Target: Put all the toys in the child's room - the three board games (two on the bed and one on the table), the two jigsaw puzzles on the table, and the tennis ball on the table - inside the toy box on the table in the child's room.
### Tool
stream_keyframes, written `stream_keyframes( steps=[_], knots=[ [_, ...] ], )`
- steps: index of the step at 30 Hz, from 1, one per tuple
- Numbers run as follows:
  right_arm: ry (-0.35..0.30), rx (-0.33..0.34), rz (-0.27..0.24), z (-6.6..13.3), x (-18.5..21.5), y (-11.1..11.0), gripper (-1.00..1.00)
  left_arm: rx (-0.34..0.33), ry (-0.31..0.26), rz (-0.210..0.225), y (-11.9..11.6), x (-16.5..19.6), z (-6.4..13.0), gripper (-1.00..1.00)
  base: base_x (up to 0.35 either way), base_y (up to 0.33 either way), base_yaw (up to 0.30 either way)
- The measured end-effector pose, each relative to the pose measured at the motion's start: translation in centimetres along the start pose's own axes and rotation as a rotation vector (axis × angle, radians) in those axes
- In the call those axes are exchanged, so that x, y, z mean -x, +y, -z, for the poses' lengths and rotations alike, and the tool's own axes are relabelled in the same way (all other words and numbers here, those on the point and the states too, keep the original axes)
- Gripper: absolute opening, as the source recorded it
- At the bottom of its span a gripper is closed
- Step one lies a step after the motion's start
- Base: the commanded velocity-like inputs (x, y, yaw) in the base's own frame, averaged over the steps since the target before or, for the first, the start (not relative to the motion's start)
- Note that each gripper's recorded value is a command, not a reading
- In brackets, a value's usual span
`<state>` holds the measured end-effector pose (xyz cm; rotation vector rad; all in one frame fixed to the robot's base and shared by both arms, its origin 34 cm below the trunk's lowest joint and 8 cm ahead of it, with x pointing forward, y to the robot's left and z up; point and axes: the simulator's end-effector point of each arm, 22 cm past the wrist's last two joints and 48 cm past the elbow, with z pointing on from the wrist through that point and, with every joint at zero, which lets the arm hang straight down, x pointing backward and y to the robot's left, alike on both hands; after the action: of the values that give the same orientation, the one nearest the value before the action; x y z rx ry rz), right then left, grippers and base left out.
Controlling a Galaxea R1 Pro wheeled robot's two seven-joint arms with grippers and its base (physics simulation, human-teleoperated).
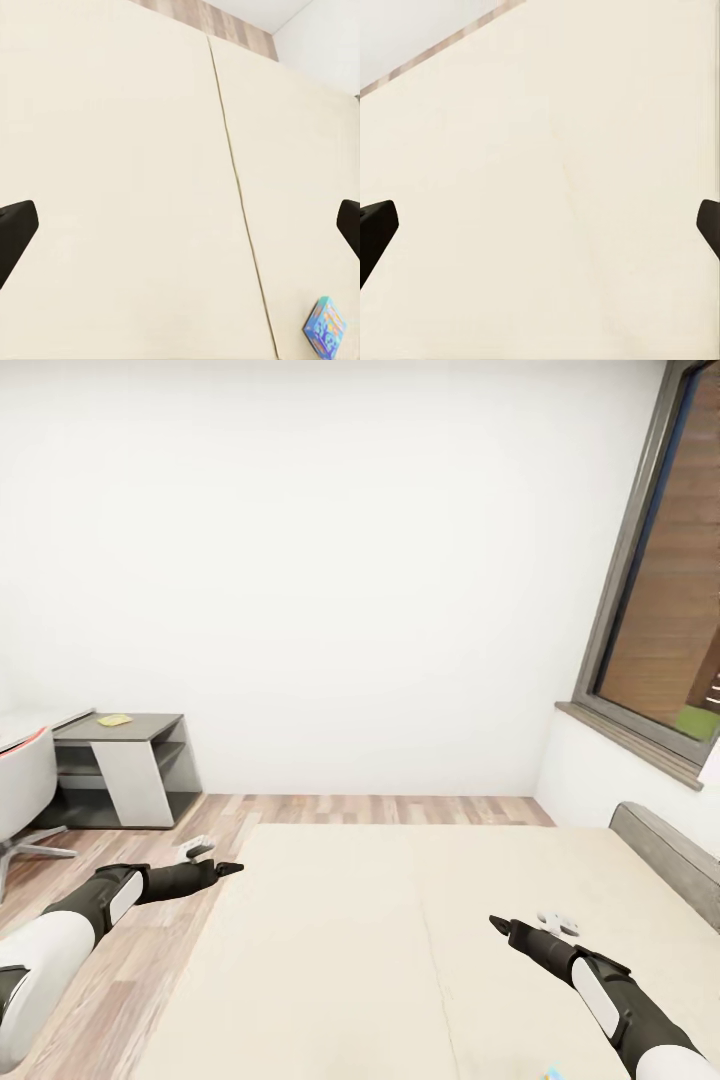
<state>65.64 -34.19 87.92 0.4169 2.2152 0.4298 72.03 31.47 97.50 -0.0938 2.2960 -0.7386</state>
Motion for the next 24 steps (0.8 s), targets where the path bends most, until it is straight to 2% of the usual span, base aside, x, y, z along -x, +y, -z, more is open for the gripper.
stream_keyframes(
  steps=[24],
  knots=[
    [-0.004,0.001,0.001,-0.01,0.08,0.09,1.0,-0.001,0.001,-0.001,-0.06,-0.05,-0.05,1.0,0.0,-0.136,0.0]
  ],
)
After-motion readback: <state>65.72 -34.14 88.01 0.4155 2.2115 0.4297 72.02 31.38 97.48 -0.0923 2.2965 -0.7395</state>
